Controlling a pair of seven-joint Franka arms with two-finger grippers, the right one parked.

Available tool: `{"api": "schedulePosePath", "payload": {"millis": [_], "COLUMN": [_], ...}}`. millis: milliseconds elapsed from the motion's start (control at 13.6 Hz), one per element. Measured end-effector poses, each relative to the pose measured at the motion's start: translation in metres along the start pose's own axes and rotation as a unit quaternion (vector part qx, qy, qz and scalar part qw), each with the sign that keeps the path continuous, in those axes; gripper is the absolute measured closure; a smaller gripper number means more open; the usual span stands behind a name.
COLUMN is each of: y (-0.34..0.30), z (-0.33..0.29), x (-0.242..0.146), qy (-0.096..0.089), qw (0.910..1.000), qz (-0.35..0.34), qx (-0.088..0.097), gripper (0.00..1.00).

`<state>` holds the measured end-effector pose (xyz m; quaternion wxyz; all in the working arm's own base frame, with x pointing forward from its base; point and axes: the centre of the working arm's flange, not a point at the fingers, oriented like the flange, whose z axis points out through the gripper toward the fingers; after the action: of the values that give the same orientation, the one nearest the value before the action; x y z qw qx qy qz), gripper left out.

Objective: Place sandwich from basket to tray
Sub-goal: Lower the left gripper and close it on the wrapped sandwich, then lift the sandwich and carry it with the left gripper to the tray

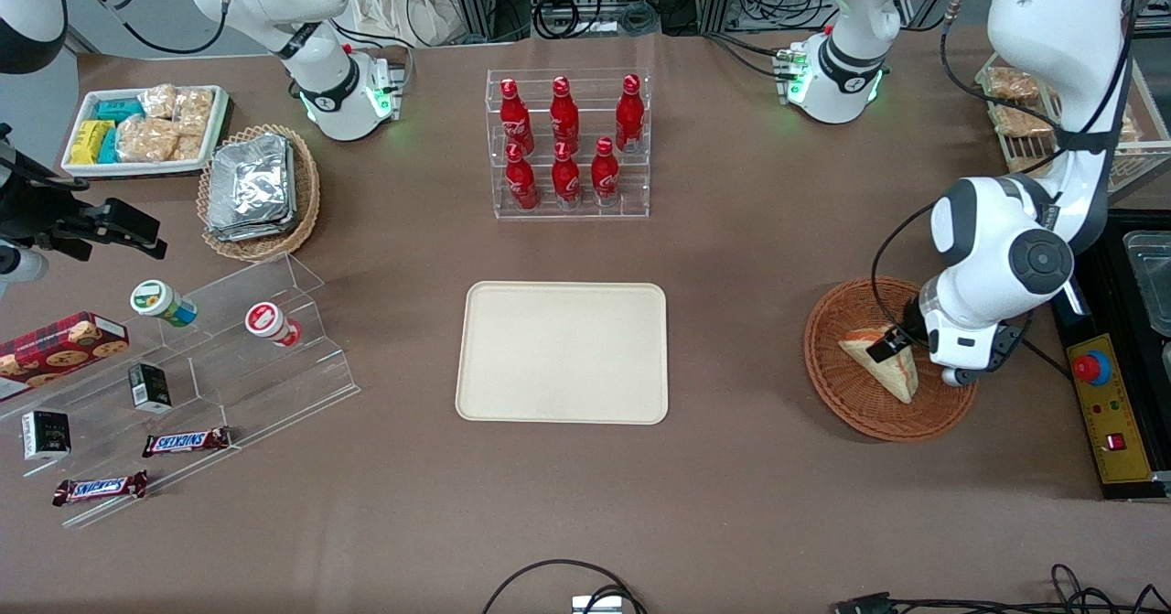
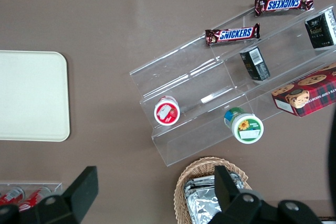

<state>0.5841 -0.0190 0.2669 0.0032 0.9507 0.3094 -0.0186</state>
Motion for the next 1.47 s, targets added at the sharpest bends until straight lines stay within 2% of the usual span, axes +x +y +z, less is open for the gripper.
{"api": "schedulePosePath", "payload": {"millis": [147, 516, 737, 884, 1032, 1179, 1326, 1474], "y": [-0.004, 0.005, 0.013, 0.020, 0.033, 0.051, 0.071, 0.097], "z": [0.011, 0.014, 0.002, -0.025, -0.075, -0.137, -0.195, -0.241], "x": [0.004, 0.001, 0.003, 0.008, 0.012, 0.008, -0.004, -0.030], "qy": [0.003, 0.005, 0.008, -0.008, -0.021, -0.029, -0.025, -0.030], "qw": [1.0000, 0.9998, 0.9999, 0.9999, 0.9990, 0.9927, 0.9835, 0.9747], "qz": [-0.005, -0.018, -0.015, -0.007, 0.033, 0.114, 0.178, 0.220], "qx": [0.000, -0.001, -0.003, 0.011, 0.022, 0.026, 0.023, 0.026], "gripper": [0.07, 0.60, 0.68, 0.70, 0.74, 0.82, 0.82, 0.82]}}
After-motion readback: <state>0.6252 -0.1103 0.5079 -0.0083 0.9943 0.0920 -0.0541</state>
